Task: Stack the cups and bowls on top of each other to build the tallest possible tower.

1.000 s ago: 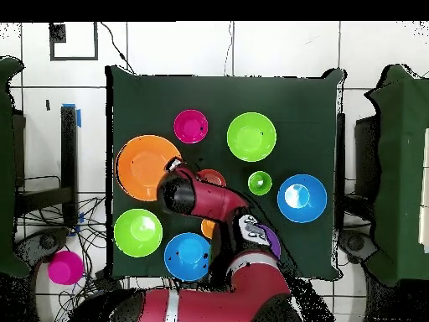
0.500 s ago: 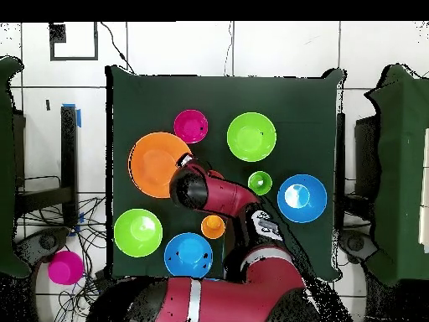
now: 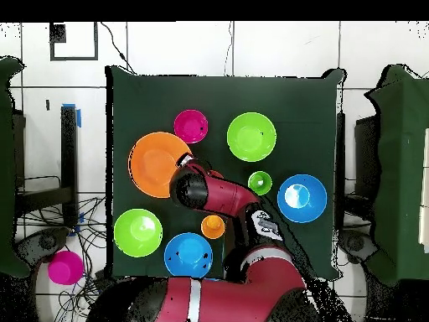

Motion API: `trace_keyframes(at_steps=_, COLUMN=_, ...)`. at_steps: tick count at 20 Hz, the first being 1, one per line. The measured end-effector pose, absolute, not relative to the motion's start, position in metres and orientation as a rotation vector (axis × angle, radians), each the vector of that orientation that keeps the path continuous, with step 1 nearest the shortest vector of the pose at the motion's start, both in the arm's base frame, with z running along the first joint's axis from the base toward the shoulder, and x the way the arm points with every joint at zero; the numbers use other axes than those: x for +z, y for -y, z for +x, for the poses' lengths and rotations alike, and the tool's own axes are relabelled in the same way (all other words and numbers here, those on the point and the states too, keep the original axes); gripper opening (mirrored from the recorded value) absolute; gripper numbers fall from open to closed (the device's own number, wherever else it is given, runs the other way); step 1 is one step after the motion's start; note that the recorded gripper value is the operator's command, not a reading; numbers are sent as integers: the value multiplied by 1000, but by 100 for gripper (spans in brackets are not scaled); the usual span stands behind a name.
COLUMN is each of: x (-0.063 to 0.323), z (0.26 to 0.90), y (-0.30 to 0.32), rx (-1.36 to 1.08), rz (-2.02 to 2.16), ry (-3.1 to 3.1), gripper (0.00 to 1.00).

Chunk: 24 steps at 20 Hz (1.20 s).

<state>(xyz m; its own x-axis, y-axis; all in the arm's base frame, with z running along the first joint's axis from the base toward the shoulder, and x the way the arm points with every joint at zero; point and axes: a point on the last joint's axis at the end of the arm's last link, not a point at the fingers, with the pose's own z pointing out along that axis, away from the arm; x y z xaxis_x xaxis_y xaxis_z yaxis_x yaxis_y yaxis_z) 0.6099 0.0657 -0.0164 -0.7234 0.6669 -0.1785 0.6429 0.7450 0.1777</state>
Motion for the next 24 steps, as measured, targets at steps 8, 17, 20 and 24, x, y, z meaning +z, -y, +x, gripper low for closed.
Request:
trace_keyframes(at_steps=8, x=-12, z=608, y=-73, rx=128, rz=1002, ry=-2720, gripper=100)
trace_keyframes(at_steps=17, x=19, z=600, y=-112, rx=56, rz=929, ry=-2780, gripper=100)
trace_keyframes(at_steps=20, x=27, z=599, y=-117, rx=49, rz=929, ry=-2793, gripper=100)
trace_keyframes(at_steps=24, x=32, z=599, y=-114, rx=39, rz=940, ry=-2791, gripper=100)
